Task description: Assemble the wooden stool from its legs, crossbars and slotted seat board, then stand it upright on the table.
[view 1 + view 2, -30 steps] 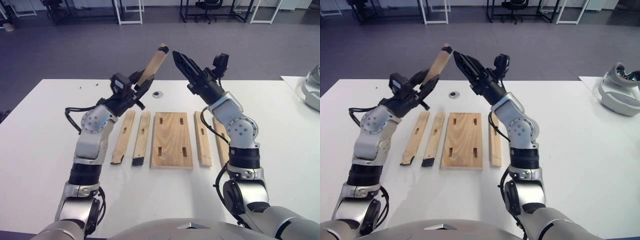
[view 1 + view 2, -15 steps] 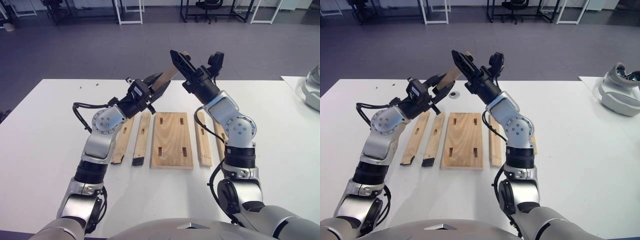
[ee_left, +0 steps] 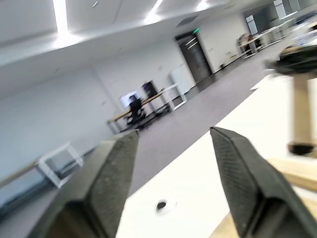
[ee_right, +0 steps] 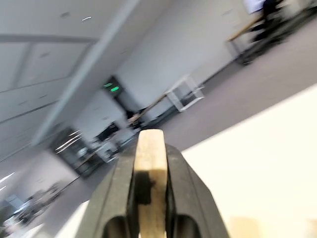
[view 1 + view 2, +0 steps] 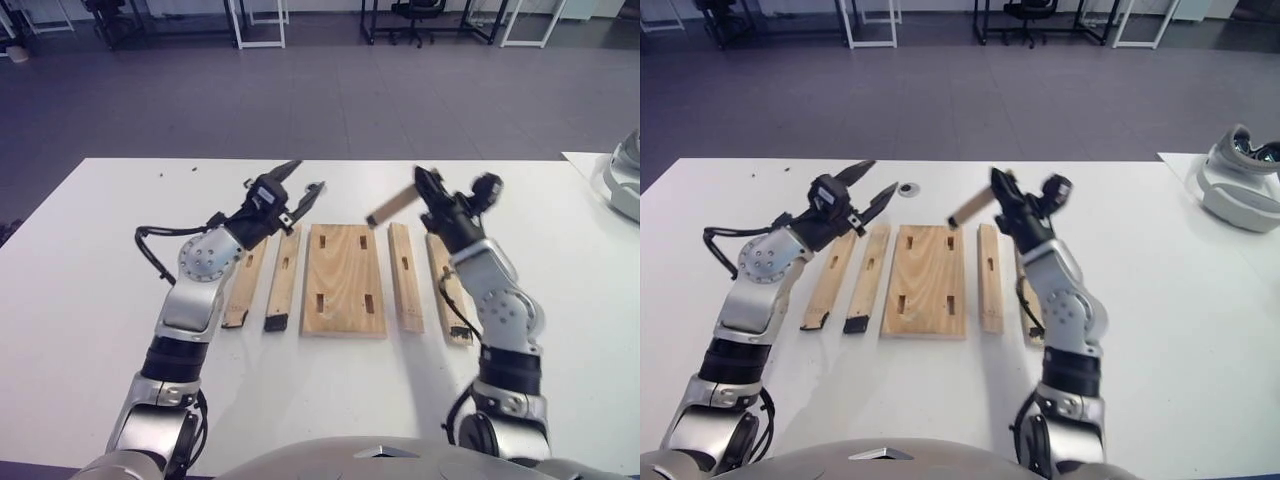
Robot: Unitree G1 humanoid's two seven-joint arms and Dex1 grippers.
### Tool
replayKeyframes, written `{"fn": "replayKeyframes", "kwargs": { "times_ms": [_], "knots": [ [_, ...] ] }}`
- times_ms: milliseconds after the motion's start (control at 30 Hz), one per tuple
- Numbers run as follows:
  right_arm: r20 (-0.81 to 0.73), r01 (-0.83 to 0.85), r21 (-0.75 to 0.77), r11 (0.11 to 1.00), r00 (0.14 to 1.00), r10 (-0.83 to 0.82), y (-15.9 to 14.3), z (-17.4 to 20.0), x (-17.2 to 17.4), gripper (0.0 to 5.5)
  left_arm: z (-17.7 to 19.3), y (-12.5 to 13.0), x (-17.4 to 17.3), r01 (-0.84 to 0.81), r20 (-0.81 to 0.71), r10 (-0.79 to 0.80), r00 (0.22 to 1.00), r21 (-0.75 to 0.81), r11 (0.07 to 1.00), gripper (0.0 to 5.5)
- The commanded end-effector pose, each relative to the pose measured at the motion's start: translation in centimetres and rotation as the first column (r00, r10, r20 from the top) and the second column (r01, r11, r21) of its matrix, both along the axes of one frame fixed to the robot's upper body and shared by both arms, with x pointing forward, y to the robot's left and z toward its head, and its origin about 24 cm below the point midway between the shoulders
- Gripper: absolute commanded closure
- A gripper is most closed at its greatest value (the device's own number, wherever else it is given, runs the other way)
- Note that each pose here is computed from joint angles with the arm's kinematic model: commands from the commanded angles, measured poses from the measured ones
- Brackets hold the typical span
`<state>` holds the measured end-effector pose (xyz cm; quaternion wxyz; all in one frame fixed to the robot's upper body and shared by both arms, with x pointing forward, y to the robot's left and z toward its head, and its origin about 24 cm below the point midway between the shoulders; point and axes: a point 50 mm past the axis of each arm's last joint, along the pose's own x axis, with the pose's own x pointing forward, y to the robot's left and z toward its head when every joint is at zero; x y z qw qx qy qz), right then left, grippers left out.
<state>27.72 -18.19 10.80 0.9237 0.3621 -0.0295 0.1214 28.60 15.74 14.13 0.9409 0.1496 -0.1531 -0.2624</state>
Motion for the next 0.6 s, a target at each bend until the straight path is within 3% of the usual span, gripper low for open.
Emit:
{"fn": "replayKeyframes", "kwargs": {
  "times_ms": [33,167,400,600],
  "knots": [
    [-0.07,0.07,-0.05,0.996,0.995,-0.073,-0.3,-2.0,-0.2,5.08,-1.1,1.3,-0.3,-0.153,-0.082,0.141,0.987,-0.165,0.974,2.61],
    [-0.105,0.112,-0.065,0.992,0.988,-0.118,-0.4,-3.2,-0.5,5.08,-1.7,2.3,-0.5,-0.253,-0.149,0.221,0.964,-0.255,0.933,2.61],
    [-0.104,0.124,-0.086,0.988,0.986,-0.133,-0.9,-3.3,-1.4,5.08,-2.2,2.6,-0.8,-0.28,-0.171,0.243,0.955,-0.243,0.929,2.61],
    [-0.131,0.105,-0.203,0.974,0.982,-0.133,-0.5,-4.7,-1.2,5.08,-2.2,2.7,-0.9,-0.284,-0.172,0.248,0.953,-0.239,0.928,2.61]
  ]
}}
